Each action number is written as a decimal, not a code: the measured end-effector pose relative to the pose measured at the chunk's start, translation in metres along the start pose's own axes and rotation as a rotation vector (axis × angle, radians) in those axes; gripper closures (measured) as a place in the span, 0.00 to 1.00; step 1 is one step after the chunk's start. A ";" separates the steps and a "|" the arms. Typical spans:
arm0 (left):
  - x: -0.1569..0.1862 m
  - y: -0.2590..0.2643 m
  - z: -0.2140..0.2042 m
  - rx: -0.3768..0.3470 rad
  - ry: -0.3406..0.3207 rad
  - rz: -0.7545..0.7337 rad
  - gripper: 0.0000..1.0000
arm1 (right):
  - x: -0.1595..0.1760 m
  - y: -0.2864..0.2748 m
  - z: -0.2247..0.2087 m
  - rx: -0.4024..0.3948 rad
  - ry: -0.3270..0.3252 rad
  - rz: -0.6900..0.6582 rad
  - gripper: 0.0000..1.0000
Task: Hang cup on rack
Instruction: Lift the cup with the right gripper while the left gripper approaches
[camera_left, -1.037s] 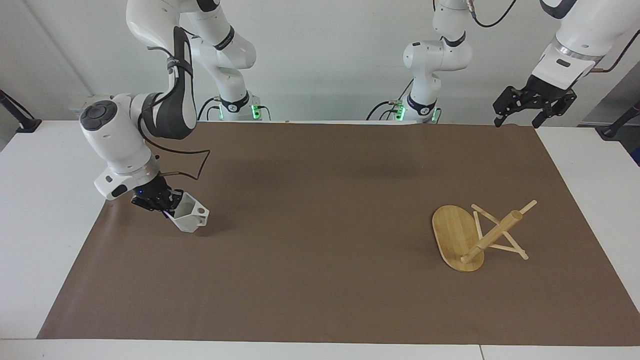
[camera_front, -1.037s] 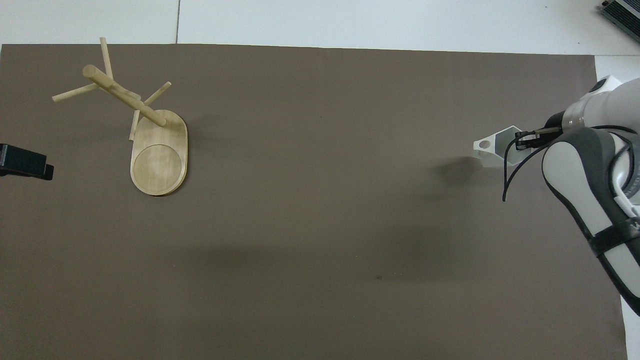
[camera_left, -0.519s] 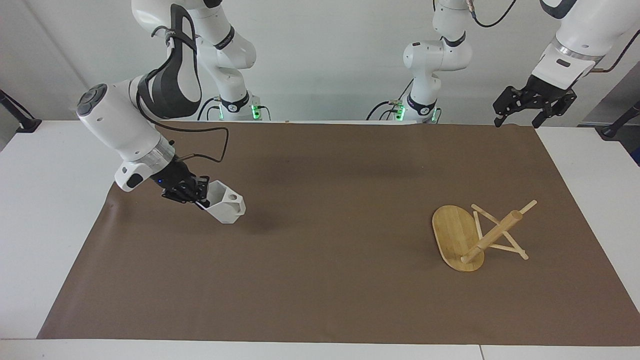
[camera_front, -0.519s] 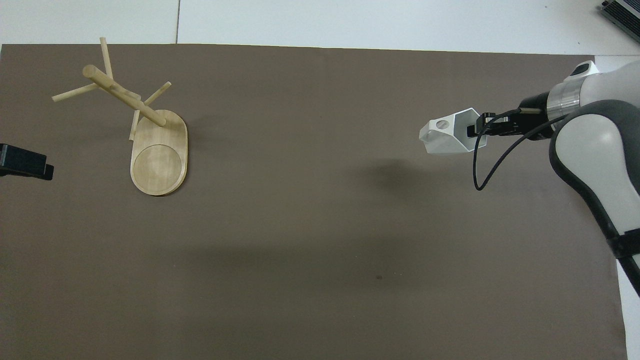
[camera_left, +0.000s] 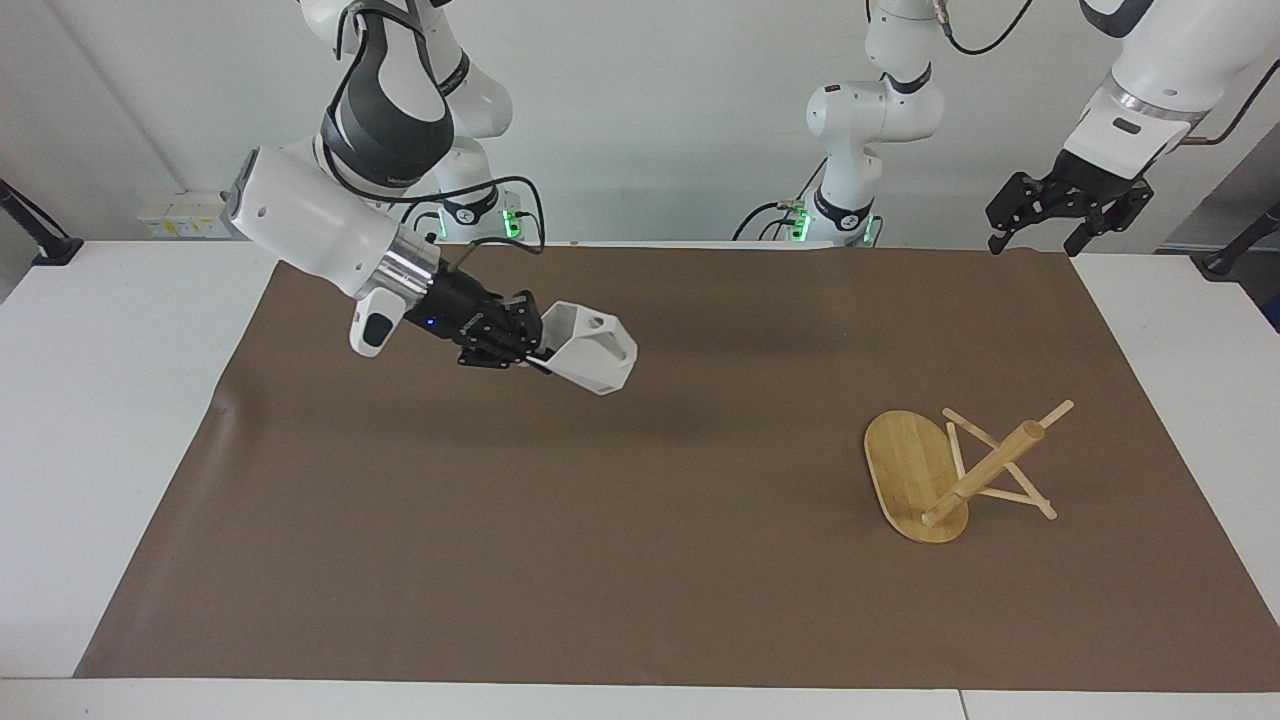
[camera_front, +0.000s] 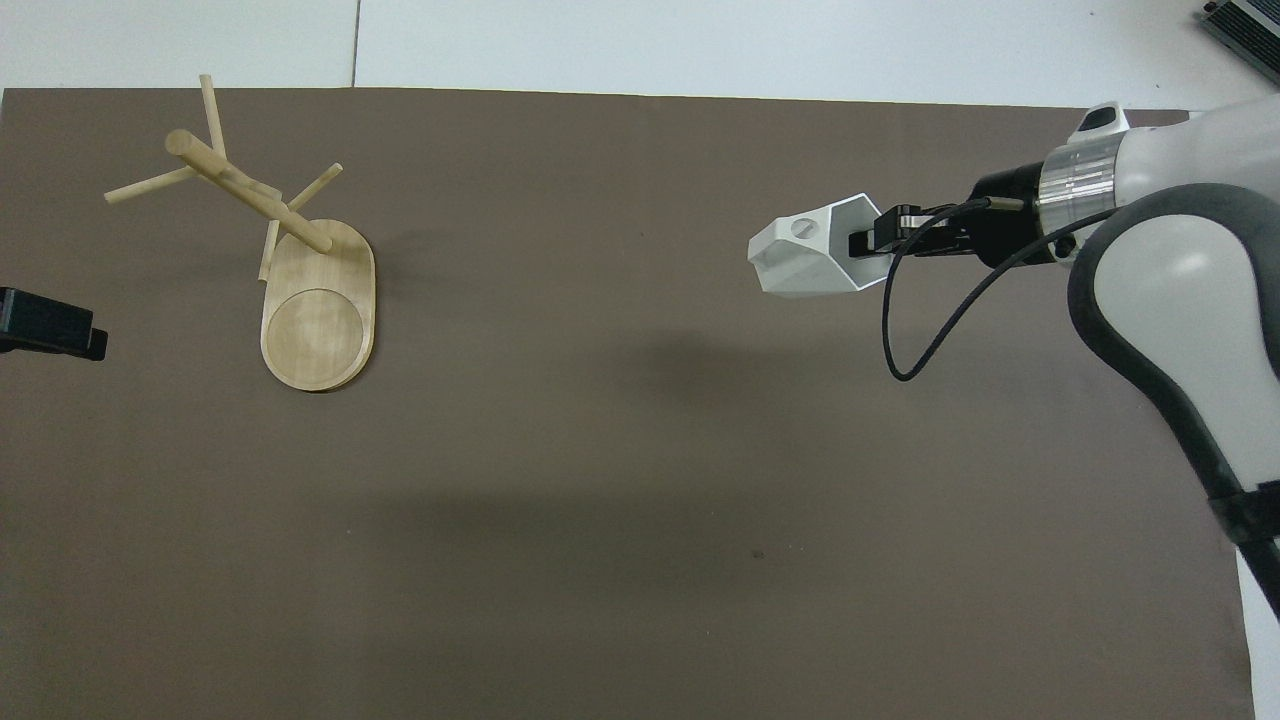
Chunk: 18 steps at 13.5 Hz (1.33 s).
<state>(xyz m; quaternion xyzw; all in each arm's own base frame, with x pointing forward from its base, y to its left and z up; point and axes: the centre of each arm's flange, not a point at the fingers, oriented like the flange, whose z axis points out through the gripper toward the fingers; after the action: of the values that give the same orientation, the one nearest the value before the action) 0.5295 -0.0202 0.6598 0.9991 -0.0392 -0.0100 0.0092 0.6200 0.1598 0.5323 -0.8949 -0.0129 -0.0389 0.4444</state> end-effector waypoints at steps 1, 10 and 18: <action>0.000 0.000 0.000 0.000 0.000 0.000 0.00 | -0.004 -0.017 0.011 0.066 -0.012 0.003 0.93; 0.001 0.021 0.000 -0.053 -0.003 -0.267 0.00 | -0.024 -0.080 0.052 0.288 -0.037 -0.006 0.93; 0.017 0.064 -0.009 -0.286 -0.017 -0.956 0.00 | -0.018 -0.075 0.072 0.269 0.030 -0.015 0.93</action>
<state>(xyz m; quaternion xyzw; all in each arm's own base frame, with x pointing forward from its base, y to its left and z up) 0.5416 -0.0850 0.6694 0.8940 0.4248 -0.0263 0.1402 0.6017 0.2626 0.5468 -0.8265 -0.0179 -0.0536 0.5601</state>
